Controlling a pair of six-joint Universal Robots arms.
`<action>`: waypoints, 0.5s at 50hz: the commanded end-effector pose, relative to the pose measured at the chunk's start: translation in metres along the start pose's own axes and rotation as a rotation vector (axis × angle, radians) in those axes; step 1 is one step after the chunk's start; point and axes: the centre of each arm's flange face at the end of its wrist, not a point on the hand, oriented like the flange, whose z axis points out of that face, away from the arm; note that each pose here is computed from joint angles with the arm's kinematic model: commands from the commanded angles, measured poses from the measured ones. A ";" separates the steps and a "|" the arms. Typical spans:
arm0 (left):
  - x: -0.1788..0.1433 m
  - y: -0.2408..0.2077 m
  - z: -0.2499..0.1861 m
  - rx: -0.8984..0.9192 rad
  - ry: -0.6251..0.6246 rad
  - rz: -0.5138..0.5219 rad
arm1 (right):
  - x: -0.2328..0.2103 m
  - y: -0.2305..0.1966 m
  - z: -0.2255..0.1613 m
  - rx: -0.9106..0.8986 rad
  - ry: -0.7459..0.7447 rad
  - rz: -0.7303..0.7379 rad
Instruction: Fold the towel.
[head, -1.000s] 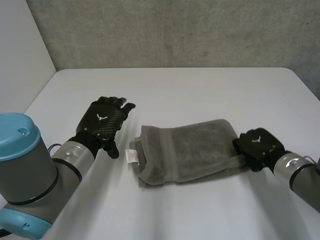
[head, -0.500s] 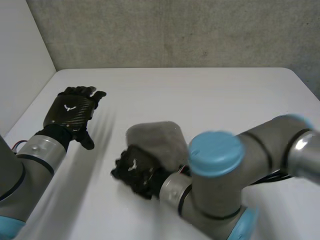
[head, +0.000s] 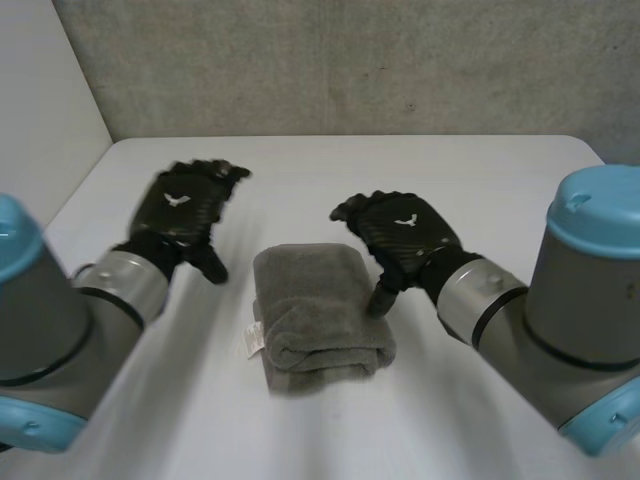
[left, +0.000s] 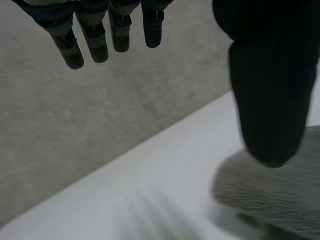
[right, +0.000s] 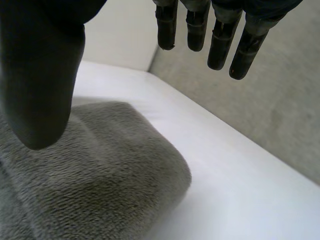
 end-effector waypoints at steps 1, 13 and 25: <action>0.053 0.037 0.004 -0.206 0.073 -0.010 | 0.018 0.031 0.023 -0.126 -0.012 0.170; 0.064 0.092 0.008 -0.370 0.082 -0.048 | 0.009 0.085 0.053 -0.276 -0.049 0.109; 0.047 0.020 0.005 -0.171 0.040 -0.067 | 0.025 -0.001 0.031 -0.046 0.012 0.012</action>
